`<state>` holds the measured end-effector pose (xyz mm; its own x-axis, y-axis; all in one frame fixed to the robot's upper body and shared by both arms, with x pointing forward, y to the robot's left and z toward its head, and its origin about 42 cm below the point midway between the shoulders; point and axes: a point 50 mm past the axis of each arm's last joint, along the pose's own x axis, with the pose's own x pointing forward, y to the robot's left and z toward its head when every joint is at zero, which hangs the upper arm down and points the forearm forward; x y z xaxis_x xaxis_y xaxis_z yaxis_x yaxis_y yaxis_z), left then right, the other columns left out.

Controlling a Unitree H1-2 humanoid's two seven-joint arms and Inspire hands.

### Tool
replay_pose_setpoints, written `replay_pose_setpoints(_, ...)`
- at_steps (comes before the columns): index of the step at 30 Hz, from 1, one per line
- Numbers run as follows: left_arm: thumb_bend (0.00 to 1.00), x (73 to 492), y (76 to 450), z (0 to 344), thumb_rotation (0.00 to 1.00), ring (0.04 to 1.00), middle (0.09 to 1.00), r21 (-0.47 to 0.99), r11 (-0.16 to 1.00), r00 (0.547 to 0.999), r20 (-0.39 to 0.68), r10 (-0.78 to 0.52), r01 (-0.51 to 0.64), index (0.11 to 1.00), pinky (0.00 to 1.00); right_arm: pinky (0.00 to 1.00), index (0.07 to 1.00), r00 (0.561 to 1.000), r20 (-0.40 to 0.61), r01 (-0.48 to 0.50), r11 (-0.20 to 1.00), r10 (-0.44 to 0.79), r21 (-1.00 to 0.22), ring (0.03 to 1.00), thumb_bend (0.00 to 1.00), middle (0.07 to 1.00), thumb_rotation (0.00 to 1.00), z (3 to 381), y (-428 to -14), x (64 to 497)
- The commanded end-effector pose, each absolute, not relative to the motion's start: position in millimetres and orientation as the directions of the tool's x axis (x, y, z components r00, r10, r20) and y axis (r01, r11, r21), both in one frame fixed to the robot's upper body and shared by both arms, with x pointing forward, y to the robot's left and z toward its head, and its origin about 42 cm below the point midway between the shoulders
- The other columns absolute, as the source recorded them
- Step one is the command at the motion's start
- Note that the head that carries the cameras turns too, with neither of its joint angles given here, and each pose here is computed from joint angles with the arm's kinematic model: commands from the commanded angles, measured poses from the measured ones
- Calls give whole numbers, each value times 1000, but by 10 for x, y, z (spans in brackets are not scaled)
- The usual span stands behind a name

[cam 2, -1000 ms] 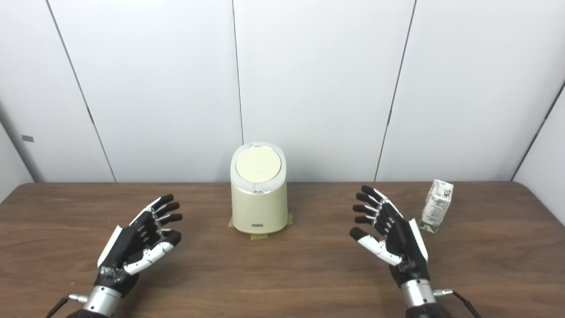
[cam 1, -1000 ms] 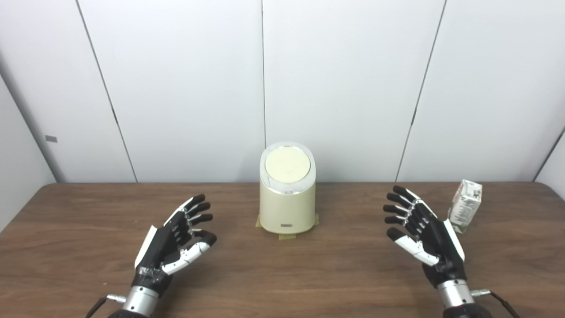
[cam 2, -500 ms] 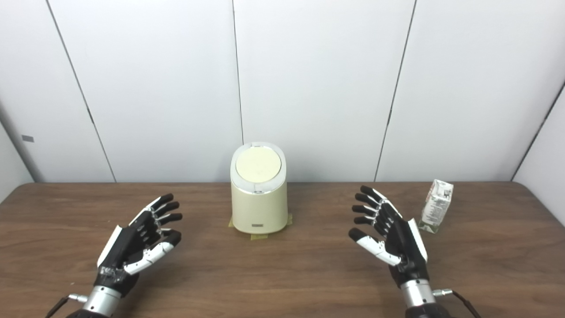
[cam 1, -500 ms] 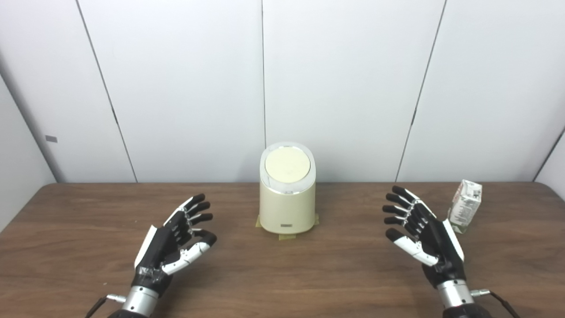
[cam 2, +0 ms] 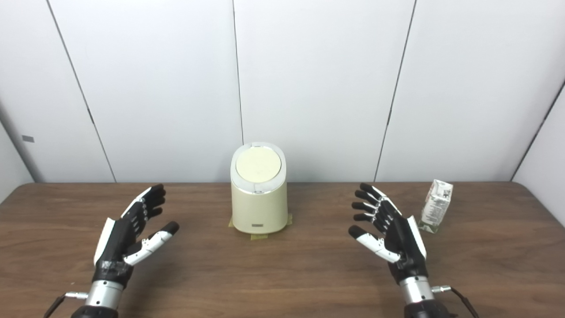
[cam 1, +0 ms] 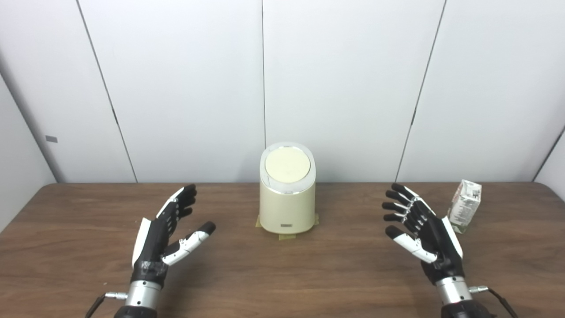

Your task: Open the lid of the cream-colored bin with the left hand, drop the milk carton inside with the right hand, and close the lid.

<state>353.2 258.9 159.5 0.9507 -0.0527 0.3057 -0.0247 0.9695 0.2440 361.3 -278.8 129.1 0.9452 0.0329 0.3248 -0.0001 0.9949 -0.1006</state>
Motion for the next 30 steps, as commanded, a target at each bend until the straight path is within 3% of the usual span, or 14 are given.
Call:
replay_pose_setpoints(1,863,3775,2527,2047,413,907,916,230,973,906,415,-77,-22,931,860,648,828,932,361,-3,996,34,-86,744,715,811,468,1320,-2771,3632)
replay_pose_setpoints(5,814,3970,2415,2292,366,906,914,229,973,900,428,-85,-17,939,829,640,827,932,361,-3,996,35,-90,741,733,811,483,1320,-2767,3665)
replay_pose_setpoints(13,851,4351,2071,2709,338,910,911,340,939,896,430,-110,-48,931,815,658,826,930,366,-1,995,37,-97,749,715,815,482,1306,-2778,3686)
replay_pose_setpoints(20,867,4612,1870,2833,339,915,904,396,915,894,433,-114,-76,924,807,651,826,928,370,-3,995,38,-95,749,714,816,484,1357,-2730,3662)
replay_pose_setpoints(24,963,4721,1804,2819,309,927,928,453,885,893,435,-113,-109,946,824,651,825,924,380,-6,996,38,-86,749,714,816,477,1349,-2719,3665)
replay_pose_setpoints(30,982,4849,1707,2796,282,927,943,544,827,907,406,-113,-141,960,811,656,825,927,373,-2,997,30,-75,748,704,809,464,1379,-2680,3636)
